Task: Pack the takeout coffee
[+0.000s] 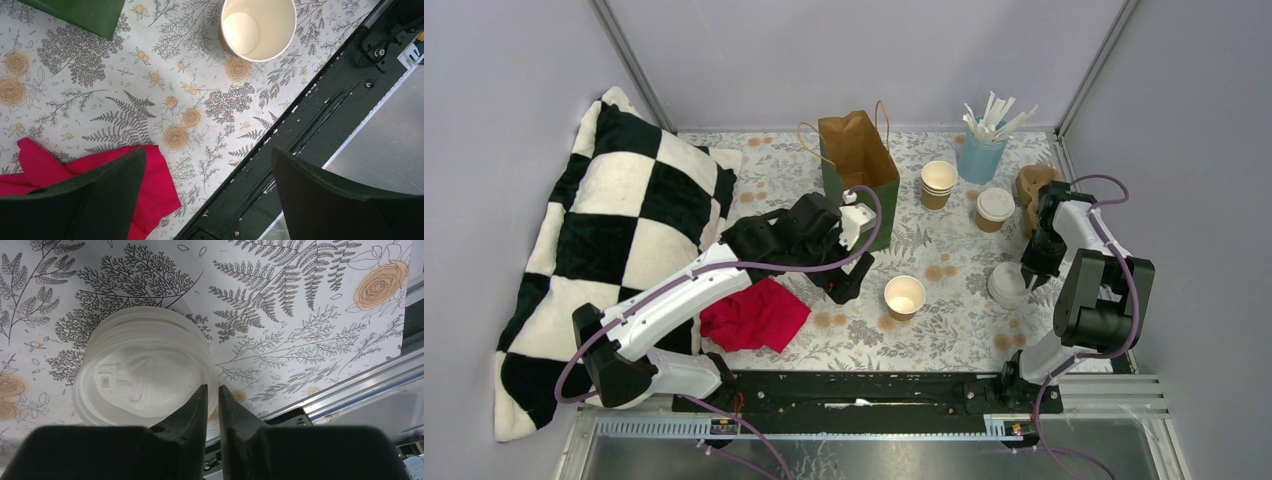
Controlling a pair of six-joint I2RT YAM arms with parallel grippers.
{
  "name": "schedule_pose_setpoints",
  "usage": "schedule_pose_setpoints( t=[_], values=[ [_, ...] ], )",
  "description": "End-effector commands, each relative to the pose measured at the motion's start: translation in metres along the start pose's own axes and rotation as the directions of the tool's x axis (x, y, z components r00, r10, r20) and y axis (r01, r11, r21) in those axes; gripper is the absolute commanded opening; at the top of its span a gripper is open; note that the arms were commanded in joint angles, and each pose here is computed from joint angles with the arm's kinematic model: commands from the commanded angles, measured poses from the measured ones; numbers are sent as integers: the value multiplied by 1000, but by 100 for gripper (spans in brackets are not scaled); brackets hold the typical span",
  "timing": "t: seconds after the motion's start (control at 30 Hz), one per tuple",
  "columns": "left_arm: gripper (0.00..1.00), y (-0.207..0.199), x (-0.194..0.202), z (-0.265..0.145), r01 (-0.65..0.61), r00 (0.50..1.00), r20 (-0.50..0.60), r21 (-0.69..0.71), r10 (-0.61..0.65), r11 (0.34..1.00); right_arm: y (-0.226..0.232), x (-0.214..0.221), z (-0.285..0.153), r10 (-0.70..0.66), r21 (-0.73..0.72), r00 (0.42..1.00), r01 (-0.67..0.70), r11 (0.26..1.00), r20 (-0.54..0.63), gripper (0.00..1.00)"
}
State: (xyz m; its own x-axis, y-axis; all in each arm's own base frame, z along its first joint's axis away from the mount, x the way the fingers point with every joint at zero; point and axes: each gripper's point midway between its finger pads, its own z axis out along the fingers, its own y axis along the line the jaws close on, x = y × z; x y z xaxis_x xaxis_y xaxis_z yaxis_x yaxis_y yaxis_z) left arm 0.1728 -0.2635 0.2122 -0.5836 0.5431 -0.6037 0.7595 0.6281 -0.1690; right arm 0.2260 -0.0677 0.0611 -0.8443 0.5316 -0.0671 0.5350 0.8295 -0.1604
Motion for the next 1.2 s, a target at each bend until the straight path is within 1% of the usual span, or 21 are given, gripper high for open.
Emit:
schedule_pose_setpoints(
  t=[0.0,0.07,0.17,0.23,0.27,0.3,0.33,0.5,0.67,0.9,1.17],
  values=[
    [99,-4,-23,-7,-27,997,70,5,26,1000,0,-8,-4,-29,52,999,27,998,33,18],
    [99,-4,-23,-6,-28,997,69,3,28,1000,2,-7,-3,-36,52,999,34,998,33,18],
    [99,-3,-24,-7,-28,997,68,1,28,1000,3,-7,-3,-45,65,998,42,997,40,12],
    [99,-3,-24,-6,-28,997,67,-1,28,1000,4,-8,-3,-52,71,998,49,996,37,12],
    [99,-3,-24,-6,-28,997,66,0,28,1000,4,-7,-4,-55,73,998,53,996,35,14],
    [99,-3,-23,-5,-28,998,64,1,28,1000,3,-7,-4,-57,78,998,54,995,34,19],
    [99,-3,-24,-5,-27,997,66,-1,27,1000,3,-7,-5,-59,80,998,56,995,35,22],
    [99,-3,-24,-5,-29,998,64,-1,29,1000,0,-4,-7,-69,88,997,65,994,42,28],
    [99,-3,-25,-5,-29,997,66,-1,29,1000,5,-5,0,-66,72,997,64,995,31,28],
    [99,-3,-25,-6,-30,997,67,-2,30,1000,7,-8,1,-69,70,997,67,995,35,21],
    [99,-3,-25,-7,-30,997,68,-5,31,1000,9,-7,5,-72,67,997,70,995,28,23]
  ],
)
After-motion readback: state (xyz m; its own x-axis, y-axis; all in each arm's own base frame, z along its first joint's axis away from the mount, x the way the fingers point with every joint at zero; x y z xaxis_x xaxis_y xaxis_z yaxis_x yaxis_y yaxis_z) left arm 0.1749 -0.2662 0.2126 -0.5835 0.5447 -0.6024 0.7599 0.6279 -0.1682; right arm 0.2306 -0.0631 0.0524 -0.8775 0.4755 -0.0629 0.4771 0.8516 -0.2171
